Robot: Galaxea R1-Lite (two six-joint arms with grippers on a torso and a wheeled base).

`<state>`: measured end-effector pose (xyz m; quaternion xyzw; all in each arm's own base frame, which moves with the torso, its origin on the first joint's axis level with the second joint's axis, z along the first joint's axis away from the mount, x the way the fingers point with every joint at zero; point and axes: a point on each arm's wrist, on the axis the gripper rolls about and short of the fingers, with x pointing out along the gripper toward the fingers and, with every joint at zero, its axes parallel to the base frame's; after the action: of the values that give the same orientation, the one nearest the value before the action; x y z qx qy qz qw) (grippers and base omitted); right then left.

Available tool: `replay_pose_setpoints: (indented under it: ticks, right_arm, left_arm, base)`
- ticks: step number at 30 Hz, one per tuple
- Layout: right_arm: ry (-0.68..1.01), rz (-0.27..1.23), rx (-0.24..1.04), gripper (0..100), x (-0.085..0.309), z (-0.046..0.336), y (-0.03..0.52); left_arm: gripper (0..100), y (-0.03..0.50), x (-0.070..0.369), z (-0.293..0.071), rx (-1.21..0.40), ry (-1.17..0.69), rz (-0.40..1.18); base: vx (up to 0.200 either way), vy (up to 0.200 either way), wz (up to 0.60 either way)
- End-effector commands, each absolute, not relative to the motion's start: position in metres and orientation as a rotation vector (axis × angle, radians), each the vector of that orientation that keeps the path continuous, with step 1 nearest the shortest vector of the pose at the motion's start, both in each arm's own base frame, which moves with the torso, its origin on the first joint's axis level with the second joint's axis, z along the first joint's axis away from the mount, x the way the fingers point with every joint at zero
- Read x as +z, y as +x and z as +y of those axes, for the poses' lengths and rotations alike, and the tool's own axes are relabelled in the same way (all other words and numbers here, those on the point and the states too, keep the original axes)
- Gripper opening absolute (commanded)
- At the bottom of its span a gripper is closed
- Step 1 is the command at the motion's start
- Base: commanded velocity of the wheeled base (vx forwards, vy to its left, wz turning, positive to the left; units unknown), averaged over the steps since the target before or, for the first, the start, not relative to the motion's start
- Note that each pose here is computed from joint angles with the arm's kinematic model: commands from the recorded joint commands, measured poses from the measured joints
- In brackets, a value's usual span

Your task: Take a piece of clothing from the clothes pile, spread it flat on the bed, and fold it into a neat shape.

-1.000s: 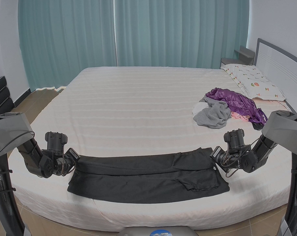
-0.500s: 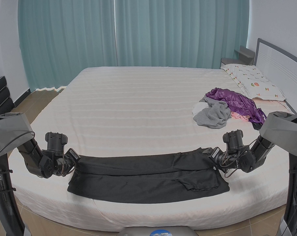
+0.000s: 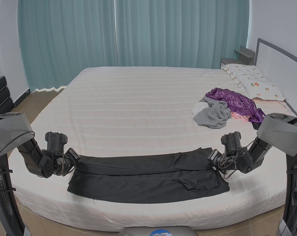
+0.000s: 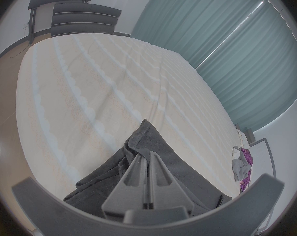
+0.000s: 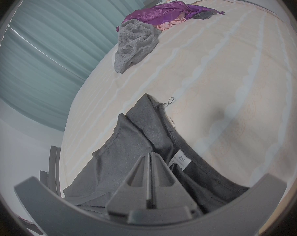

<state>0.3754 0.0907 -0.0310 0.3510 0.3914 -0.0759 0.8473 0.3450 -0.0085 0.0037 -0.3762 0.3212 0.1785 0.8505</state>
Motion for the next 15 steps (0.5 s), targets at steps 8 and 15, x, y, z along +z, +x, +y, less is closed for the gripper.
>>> replay_pose_setpoints:
  ticks: [8, 15]
  right_arm:
    - [0.756, 0.801, -0.166, 0, -0.025, 0.084, 0.379]
    - [0.777, 0.766, -0.164, 0, -0.014, 0.079, 0.382]
  left_arm:
    - [0, 0.345, 0.004, -0.008, 0.377, -0.792, 0.676]
    - [0, 0.35, 0.007, -0.006, 0.373, -0.798, 0.653]
  base:
    - [0.0, 0.0, 0.0]
    - [0.0, 0.0, 0.0]
